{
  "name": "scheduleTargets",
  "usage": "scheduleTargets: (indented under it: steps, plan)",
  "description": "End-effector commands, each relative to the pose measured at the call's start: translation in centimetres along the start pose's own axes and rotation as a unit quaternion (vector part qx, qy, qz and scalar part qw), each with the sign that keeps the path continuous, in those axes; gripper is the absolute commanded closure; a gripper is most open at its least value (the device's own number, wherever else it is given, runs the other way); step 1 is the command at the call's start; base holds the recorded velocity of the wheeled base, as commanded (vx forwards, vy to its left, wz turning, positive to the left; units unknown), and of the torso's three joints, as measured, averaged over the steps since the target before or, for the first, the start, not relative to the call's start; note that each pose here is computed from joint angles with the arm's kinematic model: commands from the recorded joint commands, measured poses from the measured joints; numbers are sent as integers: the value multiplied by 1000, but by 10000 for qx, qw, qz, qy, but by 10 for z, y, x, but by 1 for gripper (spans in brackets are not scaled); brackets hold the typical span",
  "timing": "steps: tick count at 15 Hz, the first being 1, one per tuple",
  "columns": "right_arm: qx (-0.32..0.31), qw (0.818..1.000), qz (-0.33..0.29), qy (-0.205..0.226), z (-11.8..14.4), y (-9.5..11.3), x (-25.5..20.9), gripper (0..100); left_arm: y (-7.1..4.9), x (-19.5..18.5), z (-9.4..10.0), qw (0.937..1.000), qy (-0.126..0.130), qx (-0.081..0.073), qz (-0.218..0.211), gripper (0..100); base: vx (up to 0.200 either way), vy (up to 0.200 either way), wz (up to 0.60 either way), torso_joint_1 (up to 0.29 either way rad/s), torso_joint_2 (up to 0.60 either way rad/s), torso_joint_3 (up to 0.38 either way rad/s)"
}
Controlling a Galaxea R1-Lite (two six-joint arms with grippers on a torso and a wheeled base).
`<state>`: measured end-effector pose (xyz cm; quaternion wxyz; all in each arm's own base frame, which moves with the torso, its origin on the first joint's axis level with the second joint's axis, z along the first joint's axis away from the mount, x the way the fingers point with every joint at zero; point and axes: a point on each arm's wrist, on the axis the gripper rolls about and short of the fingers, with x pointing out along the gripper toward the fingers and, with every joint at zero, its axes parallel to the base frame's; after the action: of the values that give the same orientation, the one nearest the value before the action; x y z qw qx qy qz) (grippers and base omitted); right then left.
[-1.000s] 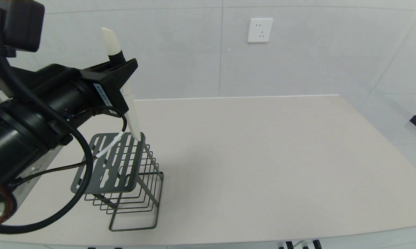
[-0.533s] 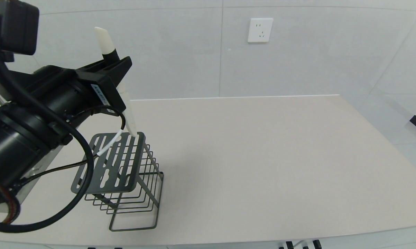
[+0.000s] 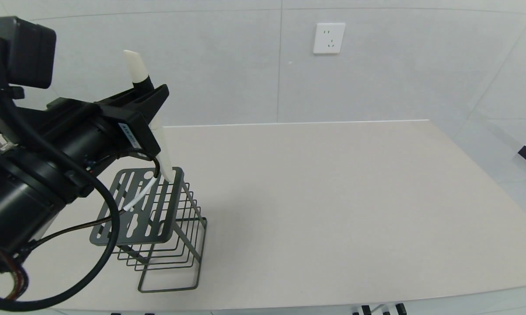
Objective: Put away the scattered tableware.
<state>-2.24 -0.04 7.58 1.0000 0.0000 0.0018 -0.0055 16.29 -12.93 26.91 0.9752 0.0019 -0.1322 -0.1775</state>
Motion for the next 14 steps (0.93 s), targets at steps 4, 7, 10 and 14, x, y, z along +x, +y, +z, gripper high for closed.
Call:
scheduleTargets:
  steps: [4, 7, 10, 14]
  plan:
    - [0, 10000, 2, 13, 0, 0, 0, 100, -1, 1, -2, 10000, 31, 6, -13, 100, 0, 0, 0, 0, 0, 0]
    - [0, 10000, 2, 13, 0, 0, 0, 100, -1, 0, -1, 10000, 11, -1, -2, 100, 0, 0, 0, 0, 0, 0]
    - [0, 10000, 2, 13, 0, 0, 0, 100, 0, -1, -2, 10000, 34, 8, 10, 100, 0, 0, 0, 0, 0, 0]
    - [0, 10000, 2, 13, 0, 0, 0, 100, 0, -2, -3, 10000, 63, 16, 60, 100, 0, 0, 0, 0, 0, 0]
